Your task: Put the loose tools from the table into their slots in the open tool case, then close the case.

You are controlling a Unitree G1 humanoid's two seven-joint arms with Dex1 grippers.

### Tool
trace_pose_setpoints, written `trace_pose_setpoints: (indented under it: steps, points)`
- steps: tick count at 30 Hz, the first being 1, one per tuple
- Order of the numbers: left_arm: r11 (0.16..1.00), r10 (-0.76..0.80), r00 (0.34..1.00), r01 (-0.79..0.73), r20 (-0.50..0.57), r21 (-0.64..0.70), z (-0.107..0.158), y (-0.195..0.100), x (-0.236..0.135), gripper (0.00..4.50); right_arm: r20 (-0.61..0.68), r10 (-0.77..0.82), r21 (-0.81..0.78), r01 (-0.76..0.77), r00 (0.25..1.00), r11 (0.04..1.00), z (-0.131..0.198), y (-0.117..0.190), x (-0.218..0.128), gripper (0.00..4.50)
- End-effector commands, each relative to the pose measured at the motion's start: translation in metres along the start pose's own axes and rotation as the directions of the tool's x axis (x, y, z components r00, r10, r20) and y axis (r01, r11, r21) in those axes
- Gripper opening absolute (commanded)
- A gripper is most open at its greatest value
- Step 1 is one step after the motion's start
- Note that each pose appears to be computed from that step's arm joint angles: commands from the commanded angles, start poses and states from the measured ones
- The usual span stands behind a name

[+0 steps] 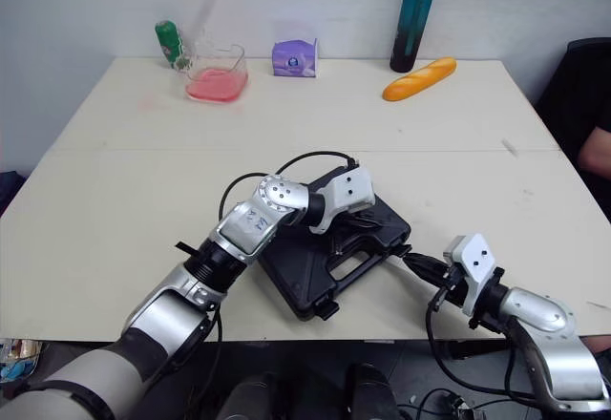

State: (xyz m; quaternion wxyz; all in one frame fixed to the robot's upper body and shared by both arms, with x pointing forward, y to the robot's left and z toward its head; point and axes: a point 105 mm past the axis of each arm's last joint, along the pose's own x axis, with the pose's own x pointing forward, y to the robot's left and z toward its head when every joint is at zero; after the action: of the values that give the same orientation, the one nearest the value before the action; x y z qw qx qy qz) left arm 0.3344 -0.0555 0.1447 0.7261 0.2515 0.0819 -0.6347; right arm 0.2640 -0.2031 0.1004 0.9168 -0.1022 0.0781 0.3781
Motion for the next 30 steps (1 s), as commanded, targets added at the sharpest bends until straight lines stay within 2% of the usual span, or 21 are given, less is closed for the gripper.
trace_pose_setpoints:
  steps: [1,13,24,30]
  points:
    - [0.993,-0.052,0.98,0.031,-0.191,-0.11,-0.062,-0.015,0.007,0.02,0.052,0.022,-0.028,-0.021,0.998,0.999,0.013,0.002,0.005,0.0]
    - [0.993,-0.041,0.969,0.014,-0.245,-0.114,-0.078,-0.017,0.002,0.02,0.097,0.073,-0.07,-0.066,0.993,0.995,0.038,0.004,0.018,0.0]
    - [0.992,-0.062,0.963,0.031,-0.261,-0.121,-0.082,-0.026,0.003,0.02,0.086,0.086,-0.086,-0.079,0.993,0.993,0.043,-0.003,0.02,0.0]
    - [0.996,-0.023,0.979,0.006,-0.203,-0.084,-0.072,-0.017,-0.003,0.02,0.072,0.1,-0.08,-0.095,0.992,0.992,0.041,-0.004,0.02,0.0]
